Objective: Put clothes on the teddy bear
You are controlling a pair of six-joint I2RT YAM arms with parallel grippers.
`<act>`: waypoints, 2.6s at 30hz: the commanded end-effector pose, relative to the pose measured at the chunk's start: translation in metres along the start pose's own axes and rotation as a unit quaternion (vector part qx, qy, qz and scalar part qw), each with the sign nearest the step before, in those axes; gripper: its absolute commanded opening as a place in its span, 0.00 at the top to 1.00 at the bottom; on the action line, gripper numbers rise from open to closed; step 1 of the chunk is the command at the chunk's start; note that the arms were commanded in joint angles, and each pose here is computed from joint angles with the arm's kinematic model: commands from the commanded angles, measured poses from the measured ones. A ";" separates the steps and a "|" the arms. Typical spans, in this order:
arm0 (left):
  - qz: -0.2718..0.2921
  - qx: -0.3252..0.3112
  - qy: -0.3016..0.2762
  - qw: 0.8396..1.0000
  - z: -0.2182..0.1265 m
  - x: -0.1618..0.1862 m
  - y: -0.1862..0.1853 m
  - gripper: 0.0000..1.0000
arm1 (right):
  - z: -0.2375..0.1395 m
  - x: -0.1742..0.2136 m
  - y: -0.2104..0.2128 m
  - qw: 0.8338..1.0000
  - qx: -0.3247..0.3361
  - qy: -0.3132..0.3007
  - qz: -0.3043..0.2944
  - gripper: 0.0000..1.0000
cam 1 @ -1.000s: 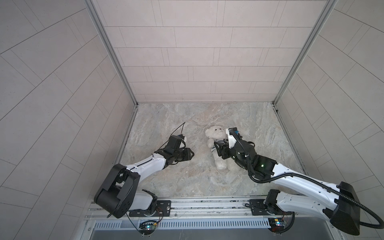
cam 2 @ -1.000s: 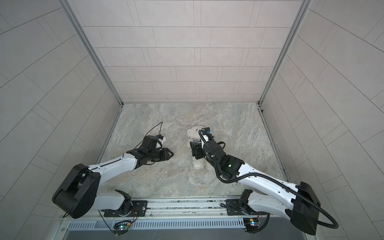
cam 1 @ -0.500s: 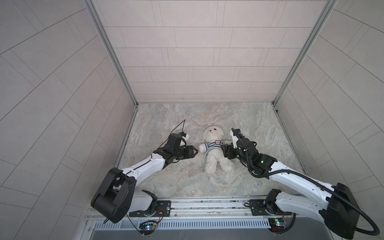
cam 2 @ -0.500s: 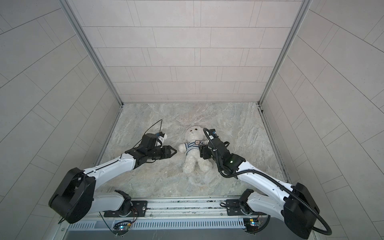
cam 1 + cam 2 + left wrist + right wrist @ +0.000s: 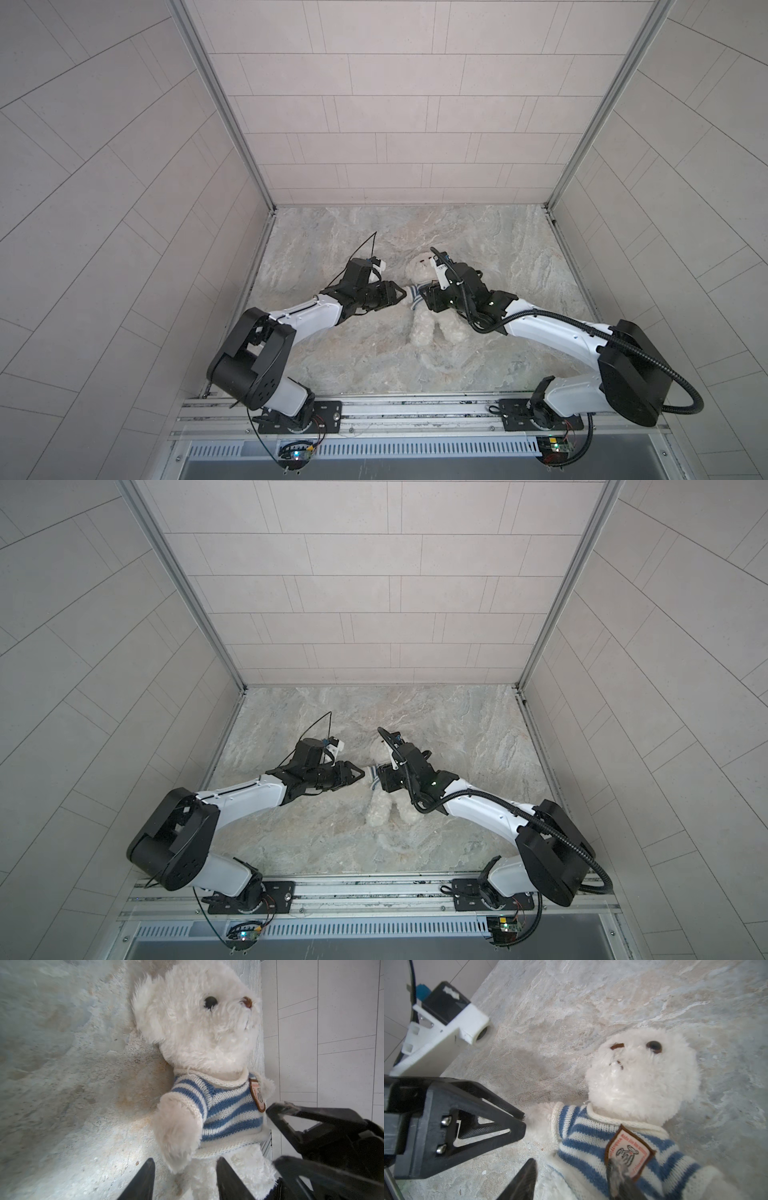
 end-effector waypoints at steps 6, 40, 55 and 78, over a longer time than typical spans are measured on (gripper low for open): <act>-0.009 0.024 -0.012 1.000 0.015 -0.012 -0.008 0.64 | 0.002 0.008 0.003 0.998 0.035 0.036 -0.036 0.61; -0.011 0.022 -0.039 0.999 -0.003 -0.014 -0.011 1.00 | -0.010 0.051 -0.001 0.987 0.077 0.134 -0.050 1.00; 0.084 -0.017 -0.069 0.994 -0.069 -0.002 -0.040 1.00 | -0.007 0.032 0.027 0.998 -0.017 0.056 -0.029 1.00; 0.090 -0.114 -0.092 0.985 -0.146 0.017 -0.047 1.00 | -0.051 -0.009 0.094 0.973 -0.162 -0.120 -0.108 0.18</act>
Point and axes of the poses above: each gripper's point midway between its finger pads, its own z axis out along the fingers, its own y axis along the line the jaws close on, x = y × z, the point moved 10 cm from there along -z, back along the fingers, and after that the axes turned 7 degrees about -z, right-handed, at the moved point
